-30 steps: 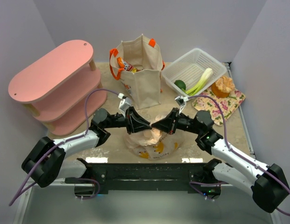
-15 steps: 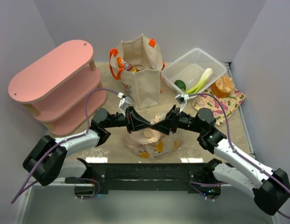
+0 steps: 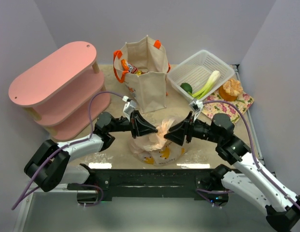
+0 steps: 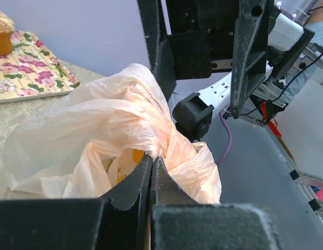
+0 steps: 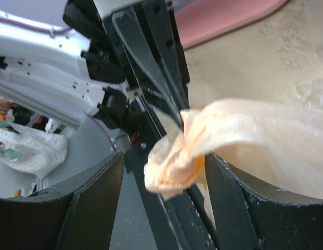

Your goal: Place the mixed food into the grocery bags and tie them

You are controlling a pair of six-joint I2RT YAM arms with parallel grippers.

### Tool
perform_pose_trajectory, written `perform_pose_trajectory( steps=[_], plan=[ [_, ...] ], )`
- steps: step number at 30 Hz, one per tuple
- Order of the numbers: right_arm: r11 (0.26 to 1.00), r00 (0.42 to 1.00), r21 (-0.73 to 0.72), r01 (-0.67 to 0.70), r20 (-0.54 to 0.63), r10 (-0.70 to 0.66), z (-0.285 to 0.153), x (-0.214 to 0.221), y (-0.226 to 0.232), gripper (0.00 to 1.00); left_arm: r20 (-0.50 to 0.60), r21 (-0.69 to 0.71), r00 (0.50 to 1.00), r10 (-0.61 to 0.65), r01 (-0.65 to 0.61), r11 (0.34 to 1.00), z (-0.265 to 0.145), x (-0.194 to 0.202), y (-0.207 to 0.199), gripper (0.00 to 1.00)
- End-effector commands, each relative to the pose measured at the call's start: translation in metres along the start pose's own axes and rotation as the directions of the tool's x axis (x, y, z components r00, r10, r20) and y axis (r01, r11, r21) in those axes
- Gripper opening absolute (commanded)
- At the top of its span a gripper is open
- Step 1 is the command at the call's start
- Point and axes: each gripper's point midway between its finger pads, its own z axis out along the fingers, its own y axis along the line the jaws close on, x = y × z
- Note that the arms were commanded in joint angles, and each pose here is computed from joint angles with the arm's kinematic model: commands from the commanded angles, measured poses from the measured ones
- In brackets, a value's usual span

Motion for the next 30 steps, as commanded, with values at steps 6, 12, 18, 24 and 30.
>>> perform_pose_trajectory(
  steps=[6,12,18,24,30],
  plan=[
    [0.998,0.994,0.0,0.06,-0.094,-0.059,-0.029,0.044,-0.003,0.45,0.021,0.014,0.999,0.04,-0.04,0.999,0.008,-0.015,0.001,0.0],
    [0.994,0.989,0.095,0.059,-0.143,-0.045,-0.018,0.067,-0.032,0.41,0.013,0.001,0.999,0.034,-0.034,0.999,0.009,-0.015,0.004,0.0],
    [0.994,0.987,0.093,0.062,-0.155,-0.047,-0.001,0.084,-0.025,0.47,0.005,-0.011,0.999,0.032,-0.032,0.999,0.01,-0.014,0.007,0.0],
    [0.994,0.996,0.092,0.065,-0.06,-0.06,0.004,0.07,-0.023,0.52,-0.001,-0.017,1.0,0.029,-0.029,0.999,0.01,-0.014,0.009,0.0],
    [0.993,0.997,0.095,0.075,0.006,-0.076,0.007,0.056,-0.022,0.55,0.0,-0.018,1.0,0.03,-0.03,0.999,0.01,-0.014,0.009,0.0]
  ],
)
